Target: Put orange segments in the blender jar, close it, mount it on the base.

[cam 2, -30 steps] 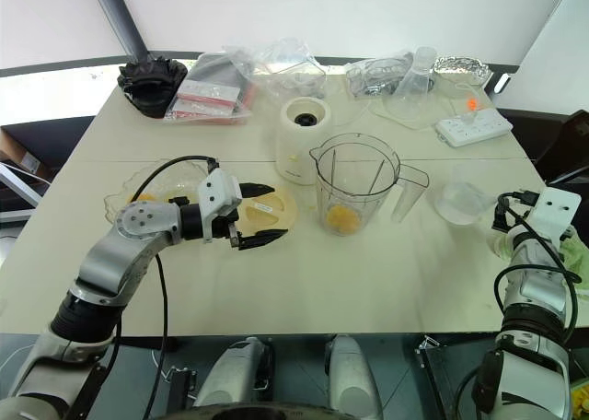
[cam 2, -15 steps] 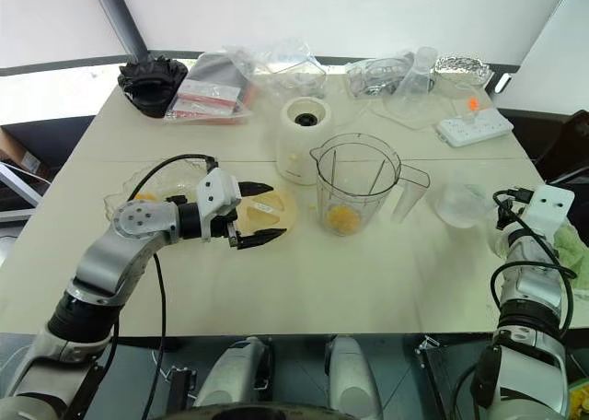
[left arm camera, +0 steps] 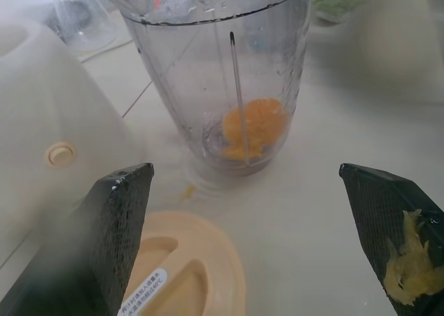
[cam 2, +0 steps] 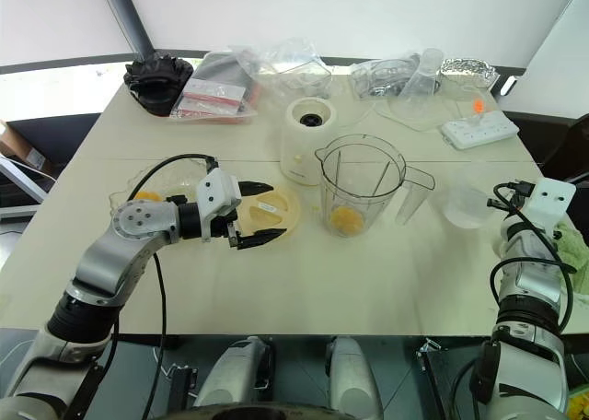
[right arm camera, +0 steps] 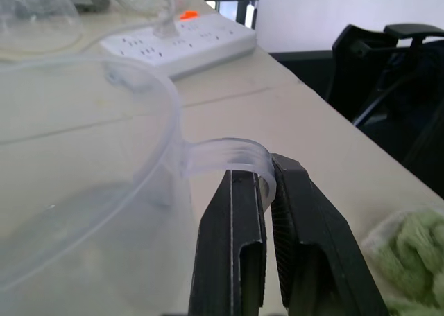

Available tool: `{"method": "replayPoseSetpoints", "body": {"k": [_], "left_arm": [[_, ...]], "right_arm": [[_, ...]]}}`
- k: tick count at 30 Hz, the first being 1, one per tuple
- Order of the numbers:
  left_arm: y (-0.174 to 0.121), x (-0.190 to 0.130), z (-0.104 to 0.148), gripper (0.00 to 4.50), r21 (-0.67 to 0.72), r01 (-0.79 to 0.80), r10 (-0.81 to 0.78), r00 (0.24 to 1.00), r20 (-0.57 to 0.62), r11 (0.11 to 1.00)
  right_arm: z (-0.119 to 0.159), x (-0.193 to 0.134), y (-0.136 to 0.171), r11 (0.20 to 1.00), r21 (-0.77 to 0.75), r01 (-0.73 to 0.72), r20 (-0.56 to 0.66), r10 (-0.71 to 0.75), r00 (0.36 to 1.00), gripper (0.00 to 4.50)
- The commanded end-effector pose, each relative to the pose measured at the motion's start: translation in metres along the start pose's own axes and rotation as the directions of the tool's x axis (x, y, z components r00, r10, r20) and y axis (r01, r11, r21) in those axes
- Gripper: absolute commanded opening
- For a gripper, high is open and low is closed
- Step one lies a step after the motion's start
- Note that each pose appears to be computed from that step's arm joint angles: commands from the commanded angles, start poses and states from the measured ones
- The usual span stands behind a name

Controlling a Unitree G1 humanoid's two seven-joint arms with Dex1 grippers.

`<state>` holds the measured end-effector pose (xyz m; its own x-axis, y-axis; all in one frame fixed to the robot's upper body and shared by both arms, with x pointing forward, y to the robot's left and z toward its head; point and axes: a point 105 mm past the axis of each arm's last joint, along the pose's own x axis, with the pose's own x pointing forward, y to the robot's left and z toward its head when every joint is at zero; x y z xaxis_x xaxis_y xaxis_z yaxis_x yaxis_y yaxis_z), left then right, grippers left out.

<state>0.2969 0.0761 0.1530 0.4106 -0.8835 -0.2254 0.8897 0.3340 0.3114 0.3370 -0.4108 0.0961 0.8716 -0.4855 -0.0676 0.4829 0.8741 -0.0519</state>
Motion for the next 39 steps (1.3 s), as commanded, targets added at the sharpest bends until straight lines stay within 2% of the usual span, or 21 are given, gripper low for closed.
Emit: {"method": "replayPoseSetpoints", "body": {"k": [1, 22, 30, 39], "left_arm": [[-0.001, 0.000, 0.013, 4.50, 0.053, 0.002, -0.004, 0.999, 0.036, 0.999], [0.000, -0.001, 0.011, 4.50, 0.063, -0.006, 0.004, 1.000, 0.029, 0.998], [0.000, 0.000, 0.010, 4.50, 0.063, -0.009, 0.007, 1.000, 0.025, 0.998], [0.001, -0.001, 0.008, 4.50, 0.068, -0.016, 0.015, 1.000, 0.018, 0.998]], "right_arm": [[0.003, -0.001, -0.012, 0.999, -0.017, 0.030, 0.004, -0.030, 1.000, 0.07], [-0.003, -0.006, -0.003, 0.998, 0.067, 0.023, 0.001, -0.023, 1.000, 0.07], [0.011, -0.016, 0.011, 0.974, 0.228, -0.011, 0.099, -0.012, 0.995, 0.07], [0.026, -0.026, 0.023, 0.961, 0.275, -0.031, 0.178, -0.019, 0.984, 0.07]]}}
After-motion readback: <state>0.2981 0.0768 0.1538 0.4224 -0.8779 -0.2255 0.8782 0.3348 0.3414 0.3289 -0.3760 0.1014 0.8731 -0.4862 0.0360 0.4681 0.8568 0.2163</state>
